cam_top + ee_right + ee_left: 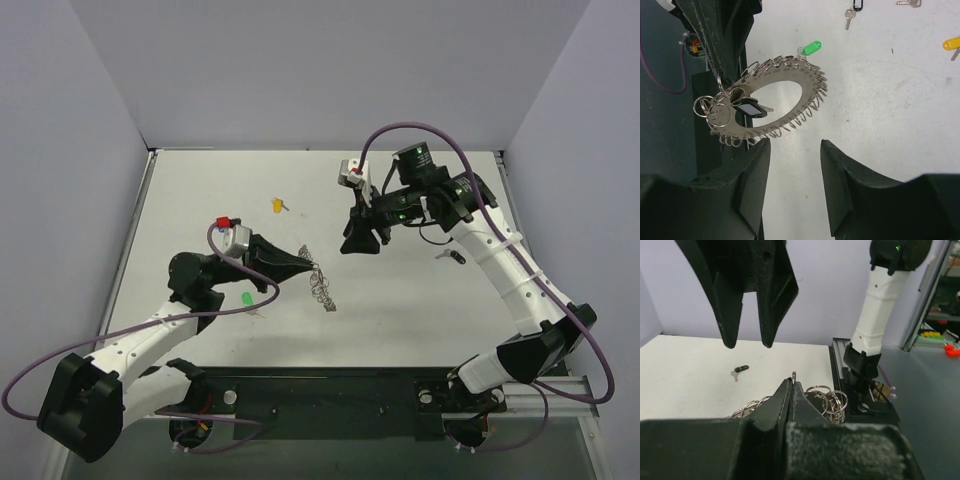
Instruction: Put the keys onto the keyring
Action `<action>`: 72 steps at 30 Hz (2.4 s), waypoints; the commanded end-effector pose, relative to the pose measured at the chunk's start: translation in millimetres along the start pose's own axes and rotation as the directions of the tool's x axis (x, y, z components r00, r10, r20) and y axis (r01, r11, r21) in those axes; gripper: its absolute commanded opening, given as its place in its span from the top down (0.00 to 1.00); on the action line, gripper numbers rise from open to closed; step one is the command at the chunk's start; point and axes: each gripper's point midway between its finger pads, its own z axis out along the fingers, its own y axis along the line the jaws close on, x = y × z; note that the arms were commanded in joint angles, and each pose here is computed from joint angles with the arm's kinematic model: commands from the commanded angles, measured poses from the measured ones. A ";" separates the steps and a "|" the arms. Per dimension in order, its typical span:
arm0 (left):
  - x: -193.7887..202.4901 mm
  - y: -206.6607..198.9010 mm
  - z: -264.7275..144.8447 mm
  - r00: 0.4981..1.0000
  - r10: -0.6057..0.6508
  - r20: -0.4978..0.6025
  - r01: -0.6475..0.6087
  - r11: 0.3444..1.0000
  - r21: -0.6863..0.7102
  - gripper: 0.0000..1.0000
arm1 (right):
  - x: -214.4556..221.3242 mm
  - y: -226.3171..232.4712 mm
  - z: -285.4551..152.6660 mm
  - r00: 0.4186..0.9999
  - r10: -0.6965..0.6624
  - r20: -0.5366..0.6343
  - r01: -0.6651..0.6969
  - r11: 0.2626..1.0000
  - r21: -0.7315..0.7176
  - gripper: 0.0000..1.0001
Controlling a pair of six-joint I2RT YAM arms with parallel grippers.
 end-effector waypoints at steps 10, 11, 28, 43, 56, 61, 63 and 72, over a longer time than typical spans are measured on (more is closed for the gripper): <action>-4.2 -15.9 6.5 0.993 0.093 -0.079 -0.078 0.983 0.167 1.00 | 20.1 25.9 -20.6 1.000 -0.015 -0.009 0.015 0.999 -0.047 0.60; -1.9 -13.1 7.2 0.994 0.071 -0.082 -0.058 0.986 0.153 1.00 | 20.4 25.6 -22.1 1.000 -0.016 -0.010 0.016 0.999 -0.038 0.60; 59.6 173.4 73.3 0.857 -0.495 0.145 0.492 0.699 -0.519 1.00 | 84.2 -48.8 -93.6 0.955 0.292 0.057 -0.285 0.843 0.456 0.53; 123.2 253.6 192.8 0.697 -0.662 0.275 0.717 0.643 -0.270 1.00 | 128.6 -61.1 -139.9 0.871 0.440 0.219 -0.482 0.678 0.555 0.53; 206.2 253.6 101.7 0.645 -0.740 0.188 0.703 0.479 -0.525 1.00 | 164.0 -46.9 -119.2 0.821 0.528 0.218 -0.559 0.665 0.495 0.53; 228.6 245.6 91.9 0.623 -0.777 0.092 0.663 0.462 -0.588 0.79 | 176.9 -45.1 -113.1 0.812 0.545 0.208 -0.568 0.655 0.498 0.53; 239.0 245.2 80.0 0.616 -0.786 0.043 0.600 0.433 -0.673 0.60 | 180.9 -43.9 -113.7 0.810 0.549 0.207 -0.568 0.646 0.511 0.52; 140.6 227.1 26.4 0.827 -0.530 -0.188 0.140 0.519 -0.843 0.23 | 199.9 -44.5 -137.0 0.825 0.550 0.128 -0.487 0.579 0.654 0.49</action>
